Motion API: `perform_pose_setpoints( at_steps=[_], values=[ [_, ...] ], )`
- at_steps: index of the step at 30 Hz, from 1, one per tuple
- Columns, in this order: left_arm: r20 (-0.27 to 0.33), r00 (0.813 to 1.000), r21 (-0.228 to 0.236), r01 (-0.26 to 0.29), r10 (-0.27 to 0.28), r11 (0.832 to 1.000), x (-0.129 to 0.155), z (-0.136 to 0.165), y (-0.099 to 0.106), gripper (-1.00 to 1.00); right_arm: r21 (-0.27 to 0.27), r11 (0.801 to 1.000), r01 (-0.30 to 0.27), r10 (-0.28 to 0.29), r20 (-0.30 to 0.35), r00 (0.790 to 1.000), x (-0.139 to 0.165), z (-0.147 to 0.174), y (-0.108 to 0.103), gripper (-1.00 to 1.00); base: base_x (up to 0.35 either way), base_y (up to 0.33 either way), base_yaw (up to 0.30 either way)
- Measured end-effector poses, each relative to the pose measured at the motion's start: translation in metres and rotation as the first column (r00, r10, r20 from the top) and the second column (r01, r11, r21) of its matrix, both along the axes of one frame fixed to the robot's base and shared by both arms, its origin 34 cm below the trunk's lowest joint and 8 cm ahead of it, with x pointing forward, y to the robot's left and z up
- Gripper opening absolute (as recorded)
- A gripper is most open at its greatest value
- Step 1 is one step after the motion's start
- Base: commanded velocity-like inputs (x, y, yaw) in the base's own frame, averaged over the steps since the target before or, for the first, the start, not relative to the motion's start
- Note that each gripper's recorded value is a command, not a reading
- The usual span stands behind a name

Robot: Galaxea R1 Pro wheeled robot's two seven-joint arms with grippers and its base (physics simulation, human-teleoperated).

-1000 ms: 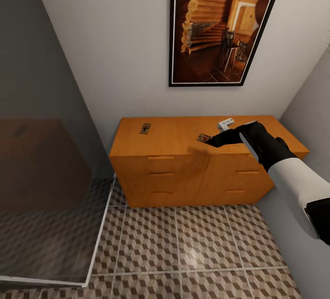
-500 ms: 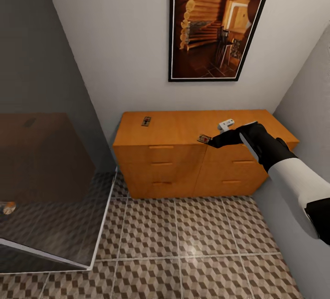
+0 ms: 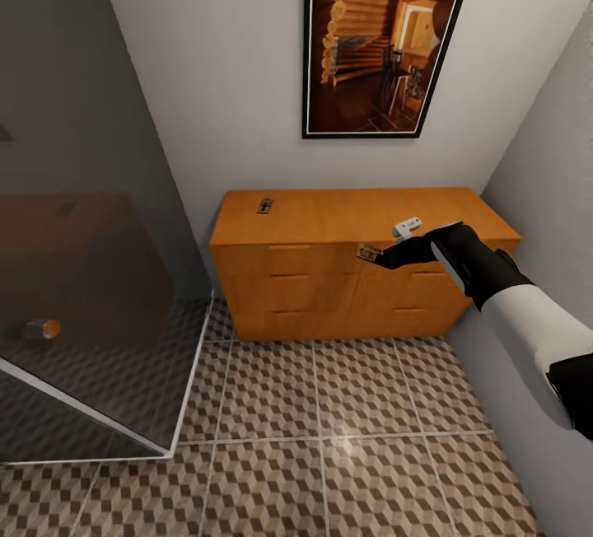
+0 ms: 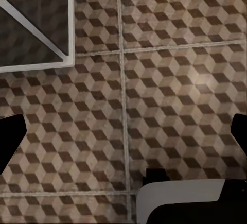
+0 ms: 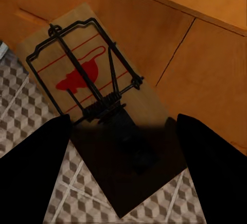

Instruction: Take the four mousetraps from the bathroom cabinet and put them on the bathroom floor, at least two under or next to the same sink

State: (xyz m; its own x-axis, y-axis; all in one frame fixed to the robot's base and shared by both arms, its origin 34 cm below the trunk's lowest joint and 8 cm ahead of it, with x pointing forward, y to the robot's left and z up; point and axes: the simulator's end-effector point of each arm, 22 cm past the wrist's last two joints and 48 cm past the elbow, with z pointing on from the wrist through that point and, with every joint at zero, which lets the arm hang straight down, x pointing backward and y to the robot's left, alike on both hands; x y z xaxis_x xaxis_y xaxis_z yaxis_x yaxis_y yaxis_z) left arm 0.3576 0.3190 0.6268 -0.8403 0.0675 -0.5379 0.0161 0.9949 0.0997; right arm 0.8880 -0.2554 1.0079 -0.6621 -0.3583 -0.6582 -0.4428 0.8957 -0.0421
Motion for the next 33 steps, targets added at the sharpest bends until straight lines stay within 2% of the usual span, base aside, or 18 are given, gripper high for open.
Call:
perform_pose_setpoints(
  at_steps=[7, 11, 20, 22, 24, 27, 30, 33],
  values=[
    [0.001, 1.0, 0.001, 0.0, 0.0, 1.0, 0.0, 0.0, 0.001, 1.0, -0.001, 1.0, 0.015, -0.015, -0.03, 0.999, -0.005, -0.013, -0.006, -1.0, -0.191, 0.0, 0.0],
    [0.001, 1.0, 0.001, 0.0, 0.0, 1.0, 0.0, 0.0, 0.001, 1.0, -0.001, 1.0, 0.025, -0.026, -0.054, 0.998, -0.011, -0.032, -0.014, -1.0, -0.03, 0.0, 0.0],
    [0.001, 1.0, 0.001, 0.0, 0.0, 1.0, 0.0, 0.0, 0.0, 1.0, 0.003, 0.999, 0.036, -0.035, -0.097, 0.995, -0.041, -0.108, -0.036, -1.0, -0.004, 0.0, 0.0],
    [0.001, 1.0, 0.001, 0.0, 0.0, 1.0, 0.0, 0.0, 0.0, 1.0, 0.007, 1.0, 0.028, -0.027, -0.096, 0.995, -0.055, -0.132, -0.04, -1.0, 0.0, 0.0, 0.0],
    [0.001, 1.0, 0.001, 0.0, 0.0, 1.0, 0.0, 0.0, 0.0, 1.0, 0.016, 1.0, 0.018, -0.017, -0.081, 0.997, -0.061, -0.14, -0.039, -1.0, 0.0, 0.0, 0.0],
    [0.001, 1.0, 0.0, 0.0, 0.0, 1.0, 0.0, 0.0, 0.0, 1.0, 0.018, 1.0, -0.002, 0.005, -0.118, 0.993, -0.097, -0.18, -0.036, -1.0, 0.0, 0.0, 0.0],
    [0.001, 1.0, 0.0, 0.0, 0.0, 1.0, 0.0, 0.0, 0.0, 1.0, 0.029, 0.999, -0.028, 0.033, -0.161, 0.986, -0.15, -0.228, -0.031, -1.0, 0.0, 0.0, 0.0],
    [0.001, 1.0, 0.0, 0.0, 0.0, 1.0, 0.0, 0.0, 0.0, 1.0, 0.045, 0.998, -0.044, 0.051, -0.165, 0.985, -0.175, -0.248, -0.025, -1.0, 0.0, 0.0, 0.0]
  ],
)
